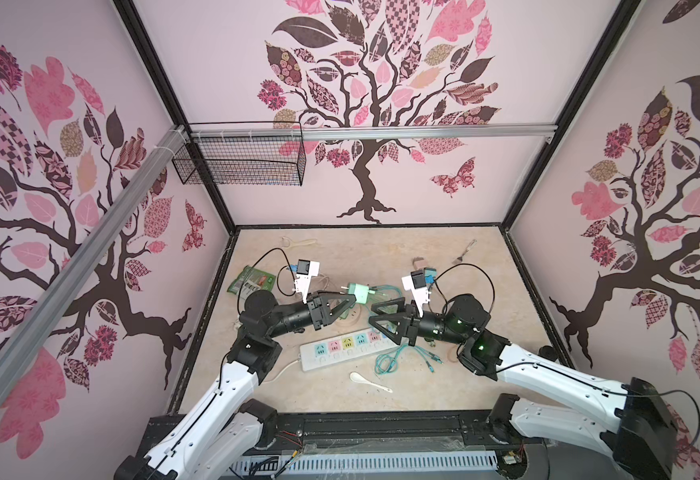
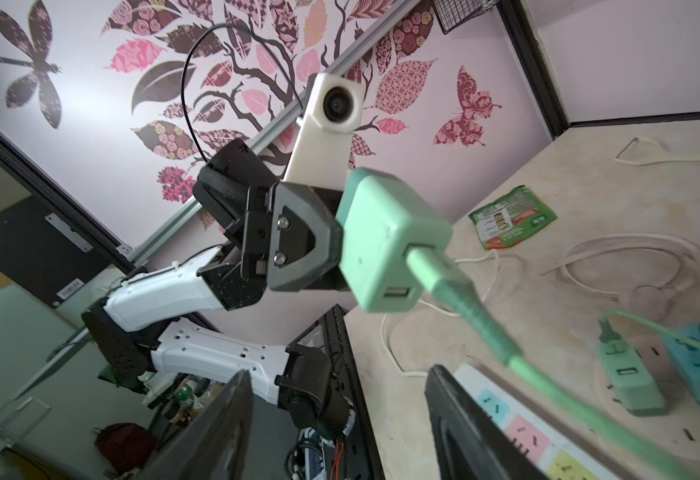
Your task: Insert the plug
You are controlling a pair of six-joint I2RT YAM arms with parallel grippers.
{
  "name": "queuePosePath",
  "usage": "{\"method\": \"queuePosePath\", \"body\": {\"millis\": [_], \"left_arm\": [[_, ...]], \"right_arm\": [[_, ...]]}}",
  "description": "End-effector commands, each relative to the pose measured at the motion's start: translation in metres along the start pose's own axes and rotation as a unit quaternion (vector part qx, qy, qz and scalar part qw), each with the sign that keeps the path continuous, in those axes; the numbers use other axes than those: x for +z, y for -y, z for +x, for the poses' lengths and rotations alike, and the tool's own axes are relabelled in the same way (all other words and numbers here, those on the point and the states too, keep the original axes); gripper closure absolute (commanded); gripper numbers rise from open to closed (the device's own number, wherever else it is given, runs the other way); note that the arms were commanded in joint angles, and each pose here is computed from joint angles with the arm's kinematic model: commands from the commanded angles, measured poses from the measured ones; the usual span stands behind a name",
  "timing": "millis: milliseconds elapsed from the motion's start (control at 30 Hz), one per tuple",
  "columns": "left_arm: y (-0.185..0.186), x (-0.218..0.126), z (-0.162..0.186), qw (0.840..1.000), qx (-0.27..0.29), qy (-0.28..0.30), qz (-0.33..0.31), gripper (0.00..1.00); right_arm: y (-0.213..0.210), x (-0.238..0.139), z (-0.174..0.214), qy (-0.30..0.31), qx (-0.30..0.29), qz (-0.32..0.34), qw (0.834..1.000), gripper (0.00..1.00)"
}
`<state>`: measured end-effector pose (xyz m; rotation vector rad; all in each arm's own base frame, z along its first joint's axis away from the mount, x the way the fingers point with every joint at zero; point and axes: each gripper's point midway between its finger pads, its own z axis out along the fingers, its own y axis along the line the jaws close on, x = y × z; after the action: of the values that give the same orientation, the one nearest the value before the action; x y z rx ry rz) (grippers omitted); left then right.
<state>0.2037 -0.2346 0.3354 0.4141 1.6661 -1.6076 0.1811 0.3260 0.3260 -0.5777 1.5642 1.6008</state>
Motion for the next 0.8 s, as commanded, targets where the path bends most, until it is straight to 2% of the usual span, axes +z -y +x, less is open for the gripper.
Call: {"method": "queuePosePath", "body": {"millis": [0,767], "left_arm": [[0.011,0.002,-0.004,0.998,0.051,0.030,0.016,1.00],[0.022,-0.002,0.002,0.996,0.059,0.047,0.050,1.00]], "right_arm": [[-0.032,0.001,-0.030,0.049,0.002,-0.071,0.996,0.31],[-0.036,0.021,-0.060,0.093,0.002,-0.098,0.991,0.45]]}}
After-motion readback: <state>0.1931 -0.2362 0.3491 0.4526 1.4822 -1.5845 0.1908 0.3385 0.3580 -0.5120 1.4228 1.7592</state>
